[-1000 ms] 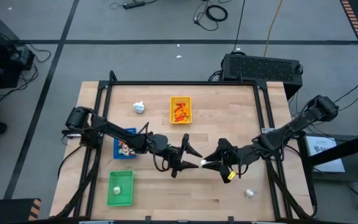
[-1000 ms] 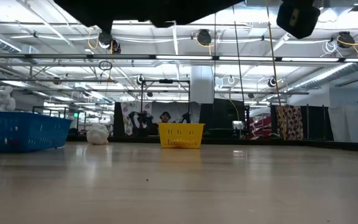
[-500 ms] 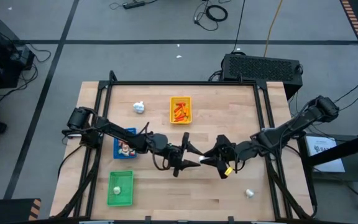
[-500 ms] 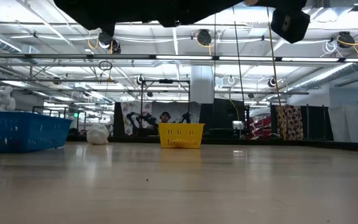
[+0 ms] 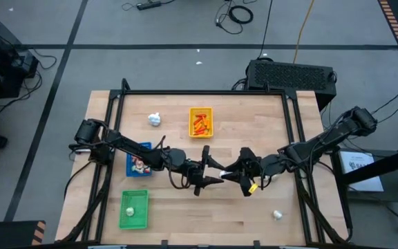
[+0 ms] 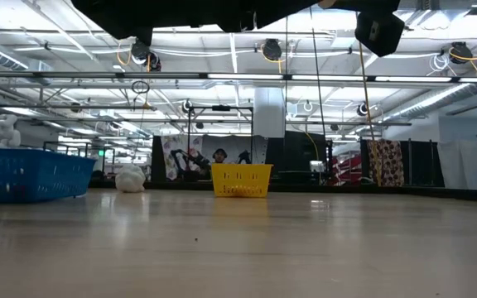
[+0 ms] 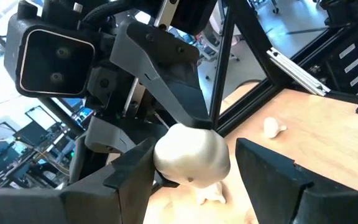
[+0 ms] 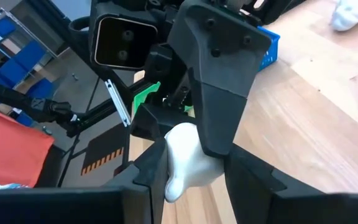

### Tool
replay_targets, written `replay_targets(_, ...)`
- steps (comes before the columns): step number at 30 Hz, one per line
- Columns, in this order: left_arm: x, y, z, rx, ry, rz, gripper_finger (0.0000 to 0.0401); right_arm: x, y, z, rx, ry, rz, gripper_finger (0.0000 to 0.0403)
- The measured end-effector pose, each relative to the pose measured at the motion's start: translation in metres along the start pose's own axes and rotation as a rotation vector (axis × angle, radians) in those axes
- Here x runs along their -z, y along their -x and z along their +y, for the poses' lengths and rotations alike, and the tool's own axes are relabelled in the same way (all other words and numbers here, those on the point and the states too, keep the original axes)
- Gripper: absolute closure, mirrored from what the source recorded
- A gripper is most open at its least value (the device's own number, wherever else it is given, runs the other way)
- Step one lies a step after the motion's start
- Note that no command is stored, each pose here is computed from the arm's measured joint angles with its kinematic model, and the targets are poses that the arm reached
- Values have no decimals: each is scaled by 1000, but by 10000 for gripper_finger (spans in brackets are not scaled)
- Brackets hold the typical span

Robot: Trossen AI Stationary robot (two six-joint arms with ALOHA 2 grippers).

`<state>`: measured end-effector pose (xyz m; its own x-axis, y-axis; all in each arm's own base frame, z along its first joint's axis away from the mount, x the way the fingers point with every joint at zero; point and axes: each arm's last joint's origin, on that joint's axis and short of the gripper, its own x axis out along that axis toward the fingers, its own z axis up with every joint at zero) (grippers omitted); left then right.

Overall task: Sort produce into baskets
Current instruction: Put the garlic into the green bin

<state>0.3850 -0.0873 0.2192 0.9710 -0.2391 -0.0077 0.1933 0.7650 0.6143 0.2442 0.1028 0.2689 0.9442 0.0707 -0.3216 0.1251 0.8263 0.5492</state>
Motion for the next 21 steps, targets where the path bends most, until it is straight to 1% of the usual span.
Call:
replay_targets(6,0,0,0,-2,0,2,178,0,0,0,0,0,0,277)
replay_targets(10,0,0,0,-4,0,2,206,0,0,0,-2,1,2,274)
replay_targets(15,1,0,1,-24,1,18,246,0,0,0,-1,4,1,258)
replay_targets(21,1,0,1,-29,0,26,256,-1,0,0,0,18,-5,228)
